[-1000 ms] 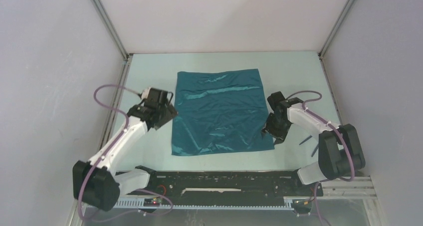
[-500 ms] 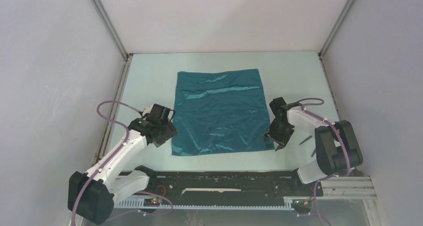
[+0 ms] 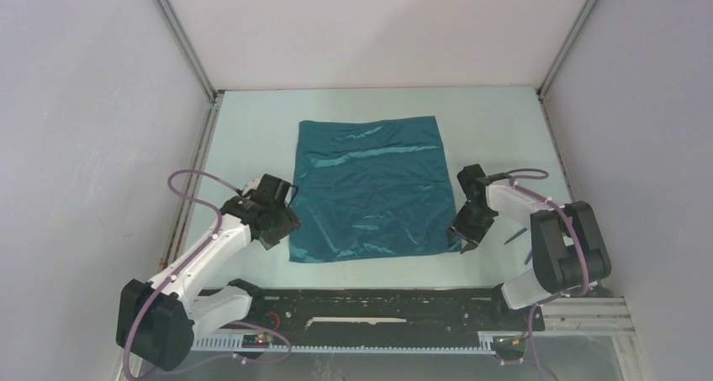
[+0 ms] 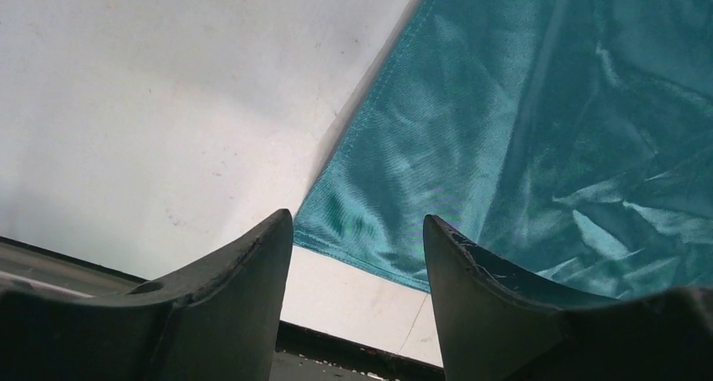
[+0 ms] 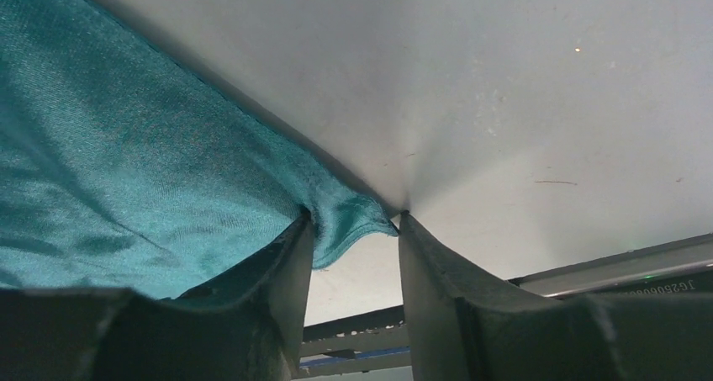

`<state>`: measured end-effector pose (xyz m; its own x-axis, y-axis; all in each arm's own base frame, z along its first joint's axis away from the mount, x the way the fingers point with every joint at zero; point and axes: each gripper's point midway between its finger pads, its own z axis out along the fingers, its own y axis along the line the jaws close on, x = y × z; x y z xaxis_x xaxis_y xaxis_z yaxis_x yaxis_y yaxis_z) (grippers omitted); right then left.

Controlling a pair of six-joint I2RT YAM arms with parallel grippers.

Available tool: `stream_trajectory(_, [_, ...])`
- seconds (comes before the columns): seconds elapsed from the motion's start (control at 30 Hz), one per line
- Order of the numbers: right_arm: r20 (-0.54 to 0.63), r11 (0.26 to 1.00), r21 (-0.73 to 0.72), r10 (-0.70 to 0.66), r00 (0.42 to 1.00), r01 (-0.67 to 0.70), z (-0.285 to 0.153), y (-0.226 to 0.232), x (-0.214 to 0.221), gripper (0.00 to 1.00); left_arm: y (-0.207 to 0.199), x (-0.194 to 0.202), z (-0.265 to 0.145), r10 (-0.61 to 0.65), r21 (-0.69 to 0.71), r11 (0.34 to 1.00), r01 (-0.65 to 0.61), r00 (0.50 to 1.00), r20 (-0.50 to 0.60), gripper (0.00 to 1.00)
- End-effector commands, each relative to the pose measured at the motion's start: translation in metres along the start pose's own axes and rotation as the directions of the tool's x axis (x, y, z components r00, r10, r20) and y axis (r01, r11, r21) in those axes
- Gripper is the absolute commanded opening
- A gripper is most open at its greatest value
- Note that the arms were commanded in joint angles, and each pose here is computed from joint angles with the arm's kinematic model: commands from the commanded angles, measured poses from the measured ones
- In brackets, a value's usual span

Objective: Fold the napkin into a case and place the utensils inside
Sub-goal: Flatten out the crumpled napkin at the center of the board.

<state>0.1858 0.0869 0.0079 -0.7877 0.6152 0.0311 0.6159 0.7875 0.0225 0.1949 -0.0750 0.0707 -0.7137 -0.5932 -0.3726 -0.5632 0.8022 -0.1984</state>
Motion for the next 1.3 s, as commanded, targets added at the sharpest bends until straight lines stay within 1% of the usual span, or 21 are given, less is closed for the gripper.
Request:
stream_trajectory(0.0, [0.085, 0.999, 0.030, 0.017, 0.996, -0.020, 0.015, -0.005, -0.015, 0.46, -0.008, 0.002, -0.005, -0.036, 0.001, 0.999, 0.036, 0.999, -0.029, 0.65])
stream_trajectory(0.07, [0.093, 1.000, 0.023, 0.015, 0.996, -0.017, 0.016, -0.004, -0.015, 0.38, -0.007, 0.009, -0.003, -0.045, -0.001, 0.999, 0.045, 0.997, -0.058, 0.65])
stream_trajectory(0.13, [0.099, 1.000, 0.013, 0.015, 0.995, -0.017, 0.016, -0.003, -0.015, 0.33, -0.004, 0.012, -0.001, -0.062, -0.013, 0.998, 0.061, 0.996, -0.061, 0.65])
stream_trajectory(0.23, [0.105, 1.000, 0.000, 0.023, 0.994, -0.023, 0.014, -0.003, -0.013, 0.26, 0.005, 0.015, 0.000, -0.105, -0.059, 0.993, 0.101, 0.993, -0.060, 0.64])
stream_trajectory(0.33, [0.123, 1.000, -0.012, 0.028, 0.992, -0.027, 0.011, -0.003, -0.012, 0.18, 0.015, 0.028, 0.002, -0.152, -0.122, 0.983, 0.140, 0.984, -0.092, 0.65])
stream_trajectory(0.47, [0.141, 0.999, -0.038, 0.043, 0.989, -0.038, 0.007, -0.001, -0.013, 0.01, 0.023, 0.045, 0.007, -0.191, -0.198, 0.966, 0.164, 0.974, -0.124, 0.64])
stream_trajectory(0.57, [0.132, 0.997, -0.058, 0.057, 0.990, -0.050, 0.005, 0.003, -0.012, 0.00, 0.026, 0.057, 0.010, -0.211, -0.246, 0.954, 0.171, 0.967, -0.146, 0.64])
stream_trajectory(0.67, [0.133, 0.995, -0.087, 0.068, 0.989, -0.056, 0.001, 0.008, -0.012, 0.00, 0.029, 0.062, 0.015, -0.246, -0.273, 0.941, 0.202, 0.960, -0.138, 0.64])
stream_trajectory(0.87, [0.184, 0.991, -0.127, 0.060, 0.981, -0.036, -0.010, 0.012, -0.018, 0.00, 0.030, 0.066, 0.015, -0.320, -0.266, 0.922, 0.281, 0.940, -0.118, 0.67])
stream_trajectory(1.13, [0.185, 0.992, -0.127, 0.039, 0.982, -0.016, -0.009, 0.013, -0.018, 0.00, 0.024, 0.065, 0.019, -0.335, -0.288, 0.913, 0.290, 0.935, -0.121, 0.63])
stream_trajectory(1.27, [0.183, 0.992, -0.129, 0.034, 0.983, -0.010, -0.009, 0.013, -0.017, 0.00, 0.020, 0.065, 0.022, -0.325, -0.288, 0.916, 0.279, 0.937, -0.126, 0.64])
